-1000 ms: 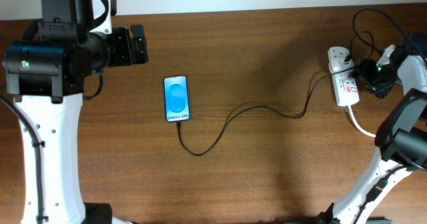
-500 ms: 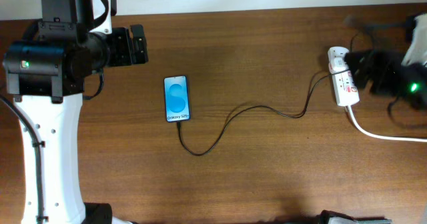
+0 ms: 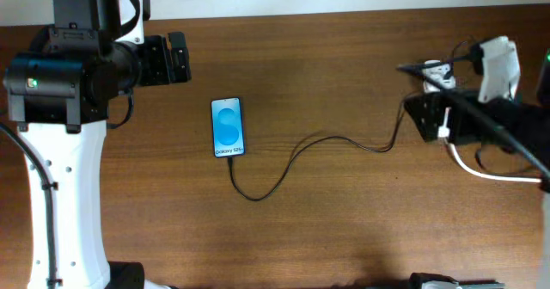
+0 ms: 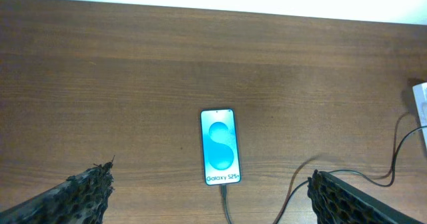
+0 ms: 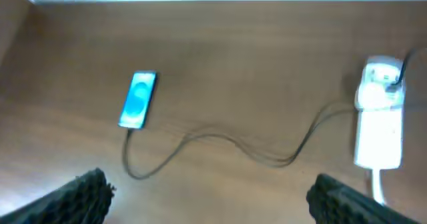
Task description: Plug charger to phone and switch on socket
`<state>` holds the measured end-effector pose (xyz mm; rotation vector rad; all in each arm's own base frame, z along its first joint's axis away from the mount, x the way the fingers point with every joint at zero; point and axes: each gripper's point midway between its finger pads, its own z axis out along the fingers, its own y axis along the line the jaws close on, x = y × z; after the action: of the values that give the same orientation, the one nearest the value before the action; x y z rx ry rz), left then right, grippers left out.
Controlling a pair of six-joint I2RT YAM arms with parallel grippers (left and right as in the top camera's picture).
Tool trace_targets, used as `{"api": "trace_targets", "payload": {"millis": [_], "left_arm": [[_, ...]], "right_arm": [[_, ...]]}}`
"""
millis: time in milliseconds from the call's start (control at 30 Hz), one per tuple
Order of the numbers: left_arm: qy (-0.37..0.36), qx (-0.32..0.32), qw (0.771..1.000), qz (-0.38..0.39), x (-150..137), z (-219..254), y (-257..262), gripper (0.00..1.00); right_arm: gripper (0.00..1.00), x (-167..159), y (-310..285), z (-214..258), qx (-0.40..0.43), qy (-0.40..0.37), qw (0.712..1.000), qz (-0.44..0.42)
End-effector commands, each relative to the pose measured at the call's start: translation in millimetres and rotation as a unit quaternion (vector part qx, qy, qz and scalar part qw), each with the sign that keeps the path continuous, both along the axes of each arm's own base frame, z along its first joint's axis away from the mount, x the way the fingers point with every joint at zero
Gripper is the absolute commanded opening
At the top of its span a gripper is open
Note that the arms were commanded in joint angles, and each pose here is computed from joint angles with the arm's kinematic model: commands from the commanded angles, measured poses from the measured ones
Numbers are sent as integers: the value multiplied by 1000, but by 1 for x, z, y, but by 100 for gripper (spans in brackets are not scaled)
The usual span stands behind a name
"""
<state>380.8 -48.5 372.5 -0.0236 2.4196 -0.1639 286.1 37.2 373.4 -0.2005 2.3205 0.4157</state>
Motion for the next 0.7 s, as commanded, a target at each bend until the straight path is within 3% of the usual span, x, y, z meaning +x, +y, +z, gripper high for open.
{"api": "trace_targets", "payload": {"millis": [0,167,233,500,667], "left_arm": [[-11,2,1000,8,-1,7,5,99],[-11,2,1000,8,-1,7,5,99],[-11,2,1000,8,-1,7,5,99],[-11,2,1000,8,-1,7,5,99],[-11,2,1000,8,-1,7,5,99]], "right_arm": [[98,1,12,3,-74,-106,990,53],[98,-19,17,-26,-99,-338,935,39],[98,-30,18,-56,-102,-385,917,34],[98,-53,21,-151,-105,-467,877,25],[98,-49,23,-194,-103,-426,898,31]]}}
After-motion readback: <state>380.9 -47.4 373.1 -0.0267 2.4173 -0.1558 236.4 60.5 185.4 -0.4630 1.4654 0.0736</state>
